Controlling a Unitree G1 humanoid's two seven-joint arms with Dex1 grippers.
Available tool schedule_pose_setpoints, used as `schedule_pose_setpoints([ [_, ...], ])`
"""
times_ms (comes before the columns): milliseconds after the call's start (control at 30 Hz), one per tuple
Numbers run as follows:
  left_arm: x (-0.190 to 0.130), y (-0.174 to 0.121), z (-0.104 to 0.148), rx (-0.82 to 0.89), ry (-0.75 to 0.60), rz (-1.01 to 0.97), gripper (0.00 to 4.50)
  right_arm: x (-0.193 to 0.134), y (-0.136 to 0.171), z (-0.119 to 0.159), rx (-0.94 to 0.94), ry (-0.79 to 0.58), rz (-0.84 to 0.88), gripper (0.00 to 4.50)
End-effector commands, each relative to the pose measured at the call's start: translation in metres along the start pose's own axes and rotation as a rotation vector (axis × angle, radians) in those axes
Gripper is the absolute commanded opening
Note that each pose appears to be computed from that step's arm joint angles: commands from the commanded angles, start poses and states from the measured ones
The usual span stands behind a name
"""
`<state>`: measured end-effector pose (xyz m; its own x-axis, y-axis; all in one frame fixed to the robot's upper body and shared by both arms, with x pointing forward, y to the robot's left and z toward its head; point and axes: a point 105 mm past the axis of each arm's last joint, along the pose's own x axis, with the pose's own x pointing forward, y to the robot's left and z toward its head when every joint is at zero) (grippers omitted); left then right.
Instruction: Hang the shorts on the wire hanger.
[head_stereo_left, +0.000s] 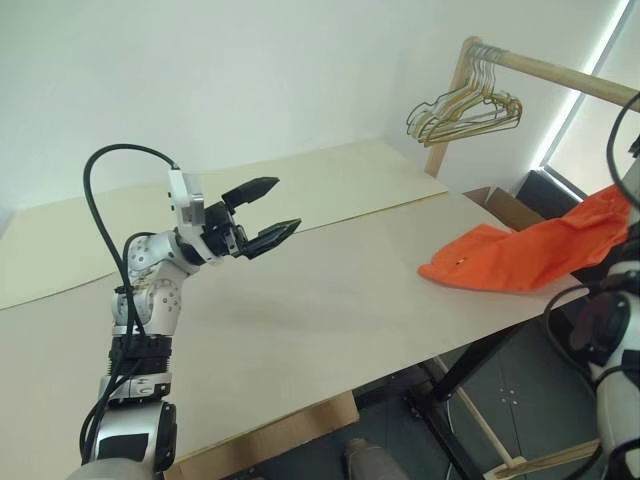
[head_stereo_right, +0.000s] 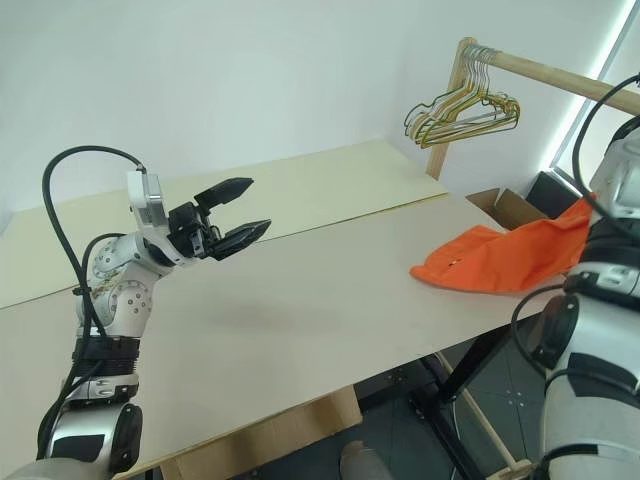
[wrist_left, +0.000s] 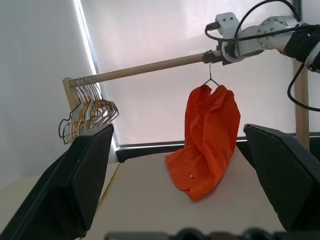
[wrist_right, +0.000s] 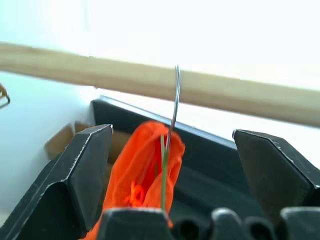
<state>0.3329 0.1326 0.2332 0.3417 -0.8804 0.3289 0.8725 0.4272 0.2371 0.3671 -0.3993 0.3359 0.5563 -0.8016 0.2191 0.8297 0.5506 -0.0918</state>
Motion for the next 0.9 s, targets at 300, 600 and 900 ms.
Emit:
schedule_pose_setpoints([
  [300, -0.045, 0.016, 0.014, 0.081, 0.142, 0.117, 4.50, -0.099, 0.110, 0.034, -0.258, -0.507, 0.668, 4.47],
  [600, -0.075, 0.006, 0.002, 0.074, 0.289, 0.242, 4.50, -0.172, 0.159, -0.039, -0.379, -0.485, 1.193, 4.47],
  [900, -0.089, -0.007, -0.009, 0.087, 0.378, 0.325, 4.50, -0.198, 0.181, -0.066, -0.481, -0.486, 1.392, 4.47],
])
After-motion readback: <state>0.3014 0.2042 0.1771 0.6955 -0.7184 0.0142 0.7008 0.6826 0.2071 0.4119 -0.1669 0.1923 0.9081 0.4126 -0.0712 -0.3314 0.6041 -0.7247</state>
